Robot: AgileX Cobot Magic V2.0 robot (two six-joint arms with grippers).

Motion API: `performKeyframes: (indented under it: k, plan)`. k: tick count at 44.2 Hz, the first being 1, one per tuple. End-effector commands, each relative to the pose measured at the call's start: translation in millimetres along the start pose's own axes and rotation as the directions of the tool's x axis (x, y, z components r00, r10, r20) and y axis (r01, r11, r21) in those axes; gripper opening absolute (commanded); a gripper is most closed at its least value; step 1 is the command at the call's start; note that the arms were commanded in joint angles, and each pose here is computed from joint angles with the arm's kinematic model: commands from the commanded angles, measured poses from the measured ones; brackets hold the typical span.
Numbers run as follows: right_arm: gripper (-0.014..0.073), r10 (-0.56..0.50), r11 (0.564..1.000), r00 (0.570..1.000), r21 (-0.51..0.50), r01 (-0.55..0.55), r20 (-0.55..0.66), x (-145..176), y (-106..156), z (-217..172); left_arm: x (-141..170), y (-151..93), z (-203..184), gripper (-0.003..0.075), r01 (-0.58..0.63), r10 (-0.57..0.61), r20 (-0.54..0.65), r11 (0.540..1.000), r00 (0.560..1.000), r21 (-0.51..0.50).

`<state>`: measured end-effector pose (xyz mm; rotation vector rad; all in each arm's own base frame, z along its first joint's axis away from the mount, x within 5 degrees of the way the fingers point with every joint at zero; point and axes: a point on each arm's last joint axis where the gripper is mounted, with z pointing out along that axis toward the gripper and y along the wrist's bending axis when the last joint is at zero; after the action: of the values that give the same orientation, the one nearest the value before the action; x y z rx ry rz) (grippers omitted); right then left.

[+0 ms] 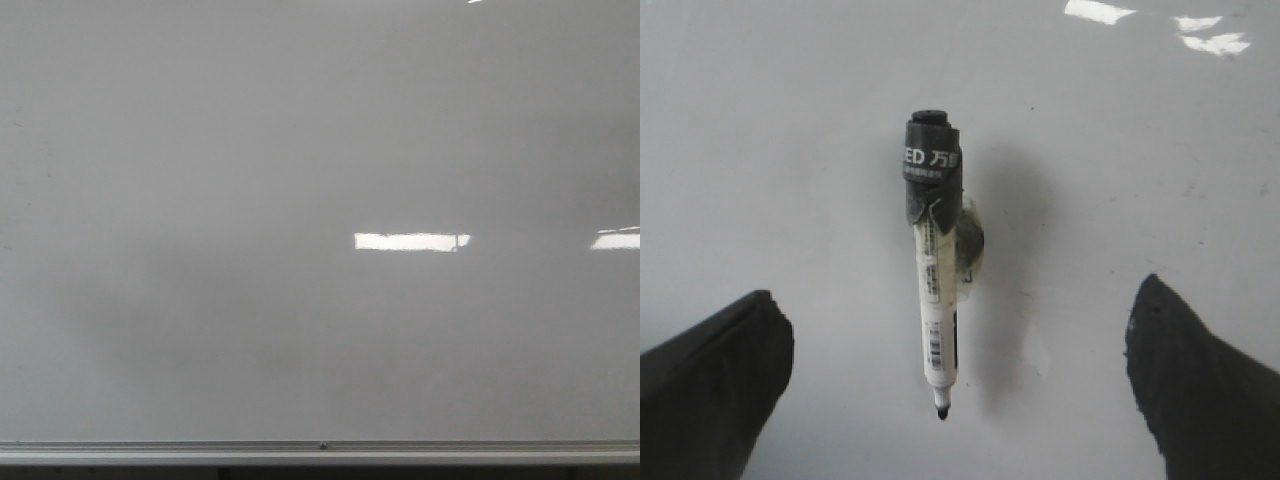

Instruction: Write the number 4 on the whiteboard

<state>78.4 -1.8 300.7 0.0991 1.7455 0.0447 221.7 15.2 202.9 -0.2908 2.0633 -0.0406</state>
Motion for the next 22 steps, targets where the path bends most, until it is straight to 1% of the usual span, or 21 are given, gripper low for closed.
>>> performKeyframes:
  k: [1, 9, 14, 22]
  plan:
    - [0.0633, -0.005, 1.0, 0.995, 0.003, 0.004, 0.102, -18, 1, -2, -16, 1, 14, 0.0637, 0.014, -0.012, 0.148, 1.0, 0.989, -0.014]
    - [0.0633, -0.005, 1.0, 0.995, 0.003, 0.004, 0.101, -18, 1, -2, 5, 5, 44, 0.0637, 0.002, 0.002, 0.083, 0.999, 0.997, -0.048]
    - [0.0633, -0.005, 1.0, 0.995, 0.003, 0.004, 0.096, -18, 1, -2, 15, 8, 55, 0.0636, -0.006, 0.01, 0.07, 0.998, 0.997, -0.063]
    - [0.0633, -0.005, 1.0, 0.995, 0.003, 0.004, 0.095, -18, 1, -2, 24, 10, 68, 0.0636, -0.016, 0.023, 0.083, 0.997, 0.996, -0.079]
